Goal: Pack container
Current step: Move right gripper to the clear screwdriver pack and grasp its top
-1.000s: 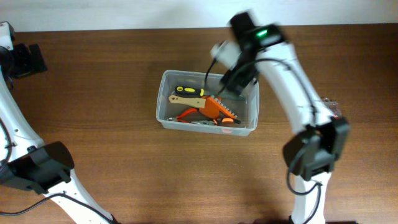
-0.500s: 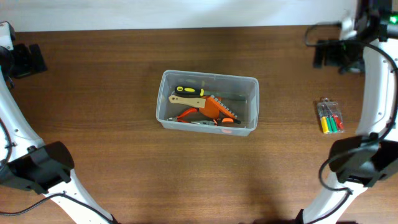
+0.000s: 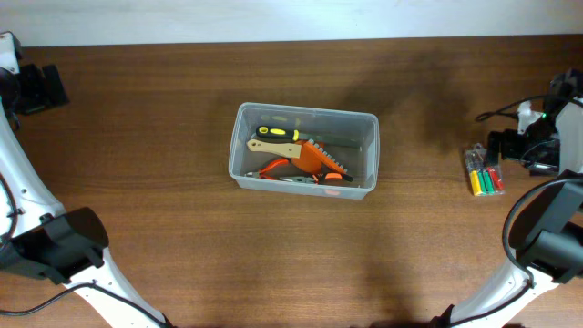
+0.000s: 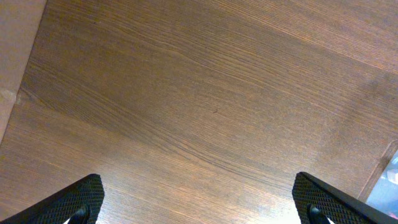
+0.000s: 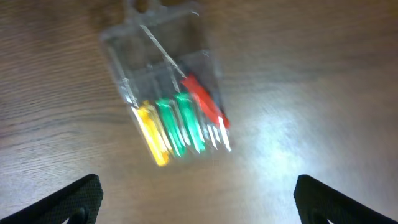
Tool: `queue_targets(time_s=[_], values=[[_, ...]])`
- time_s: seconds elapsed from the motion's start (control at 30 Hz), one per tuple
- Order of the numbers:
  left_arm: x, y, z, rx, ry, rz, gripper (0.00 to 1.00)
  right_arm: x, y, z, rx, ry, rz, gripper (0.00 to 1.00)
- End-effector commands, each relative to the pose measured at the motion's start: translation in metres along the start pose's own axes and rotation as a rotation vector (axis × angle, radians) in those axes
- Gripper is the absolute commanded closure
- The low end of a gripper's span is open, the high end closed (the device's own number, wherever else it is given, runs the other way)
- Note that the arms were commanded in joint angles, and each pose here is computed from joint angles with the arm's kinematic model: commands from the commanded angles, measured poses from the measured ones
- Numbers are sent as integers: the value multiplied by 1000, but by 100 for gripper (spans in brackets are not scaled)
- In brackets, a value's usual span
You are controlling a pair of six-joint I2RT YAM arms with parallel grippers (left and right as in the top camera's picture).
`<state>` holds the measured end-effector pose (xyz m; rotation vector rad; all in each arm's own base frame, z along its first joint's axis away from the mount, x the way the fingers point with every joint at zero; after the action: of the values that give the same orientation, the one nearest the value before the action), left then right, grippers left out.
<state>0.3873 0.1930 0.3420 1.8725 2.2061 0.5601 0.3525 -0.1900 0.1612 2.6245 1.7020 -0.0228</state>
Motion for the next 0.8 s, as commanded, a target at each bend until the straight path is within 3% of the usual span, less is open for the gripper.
queue_targets(time_s=[0.0, 0.5, 0.77], values=[[0, 0, 4, 8, -16, -17, 1, 8, 3, 7, -13, 59, -113, 2], [0, 0, 4, 8, -16, -17, 1, 12, 18, 71, 69, 69, -102, 0], [0, 0, 4, 8, -15, -17, 1, 23, 20, 91, 99, 68, -69, 12]])
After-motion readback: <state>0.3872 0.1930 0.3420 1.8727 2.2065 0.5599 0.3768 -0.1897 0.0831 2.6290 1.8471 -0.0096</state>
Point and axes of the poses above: each gripper's point midway between its finger pads, its own z axis out along the fingers, its own x axis along the line the jaws close on, y = z × x, the point moved 8 cm from there along -z, back along the fingers, and after that the axes turned 11 degrees about z, right-handed, at the moved point
